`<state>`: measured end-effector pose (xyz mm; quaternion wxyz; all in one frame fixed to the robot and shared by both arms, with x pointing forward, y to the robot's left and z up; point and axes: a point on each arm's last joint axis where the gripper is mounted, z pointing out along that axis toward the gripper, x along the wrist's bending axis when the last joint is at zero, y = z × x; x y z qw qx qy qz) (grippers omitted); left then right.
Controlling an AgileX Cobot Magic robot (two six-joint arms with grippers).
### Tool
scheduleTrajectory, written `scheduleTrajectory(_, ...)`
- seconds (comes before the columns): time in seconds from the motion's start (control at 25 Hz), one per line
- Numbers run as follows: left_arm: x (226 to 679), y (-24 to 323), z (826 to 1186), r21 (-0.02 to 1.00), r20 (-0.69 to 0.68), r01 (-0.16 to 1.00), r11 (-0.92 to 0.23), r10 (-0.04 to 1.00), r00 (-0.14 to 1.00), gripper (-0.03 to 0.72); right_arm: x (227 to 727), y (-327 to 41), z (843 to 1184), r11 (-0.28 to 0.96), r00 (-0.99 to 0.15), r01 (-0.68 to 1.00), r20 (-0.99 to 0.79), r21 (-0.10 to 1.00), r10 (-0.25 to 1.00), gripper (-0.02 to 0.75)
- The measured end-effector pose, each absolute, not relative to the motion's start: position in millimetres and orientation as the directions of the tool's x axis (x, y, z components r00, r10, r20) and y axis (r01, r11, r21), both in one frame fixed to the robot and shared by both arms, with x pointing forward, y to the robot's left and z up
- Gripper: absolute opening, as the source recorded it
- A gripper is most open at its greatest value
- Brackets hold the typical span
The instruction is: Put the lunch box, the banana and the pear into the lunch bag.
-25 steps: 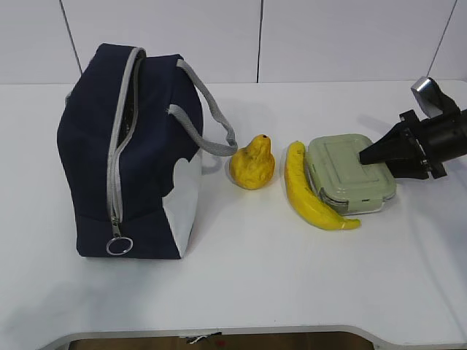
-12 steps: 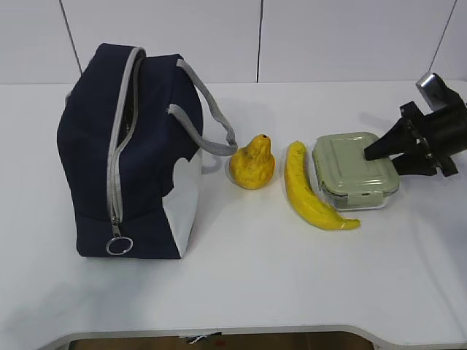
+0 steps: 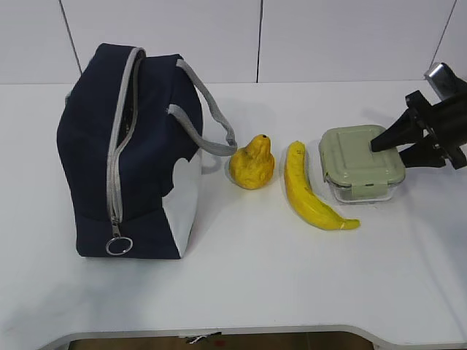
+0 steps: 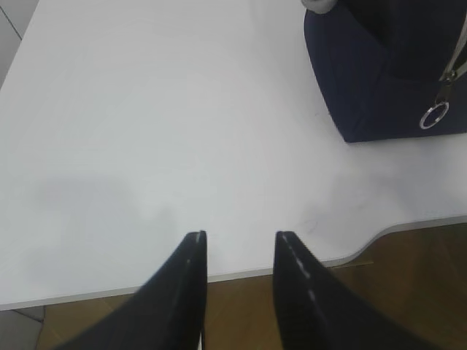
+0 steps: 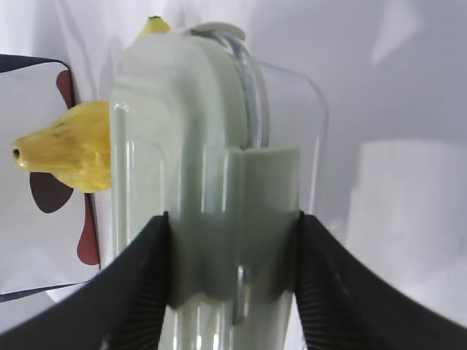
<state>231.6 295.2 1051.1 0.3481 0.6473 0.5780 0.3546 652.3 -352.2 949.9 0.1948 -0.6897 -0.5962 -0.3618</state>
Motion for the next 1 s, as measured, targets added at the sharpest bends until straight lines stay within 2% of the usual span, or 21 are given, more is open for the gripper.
scheduleTrajectory(0.4, 232, 295, 1051, 0.861, 0.057, 0.501, -0.089, 0.995, 0.08, 0.241, 651, -352, 961, -0.24, 0.048, 0.958, 0.733, 0.159, 0.679, 0.387)
scheduleTrajectory(0.84, 232, 295, 1051, 0.861, 0.057, 0.501, -0.089, 0.995, 0.08, 0.241, 644, -349, 996, -0.323, 0.107, 0.935, 0.748, 0.15, 0.655, 0.386)
scheduleTrajectory(1.0, 232, 295, 1051, 0.861, 0.057, 0.501, -0.089, 0.995, 0.08, 0.241, 642, -340, 1009, -0.319, 0.094, 0.934, 0.749, 0.162, 0.656, 0.386)
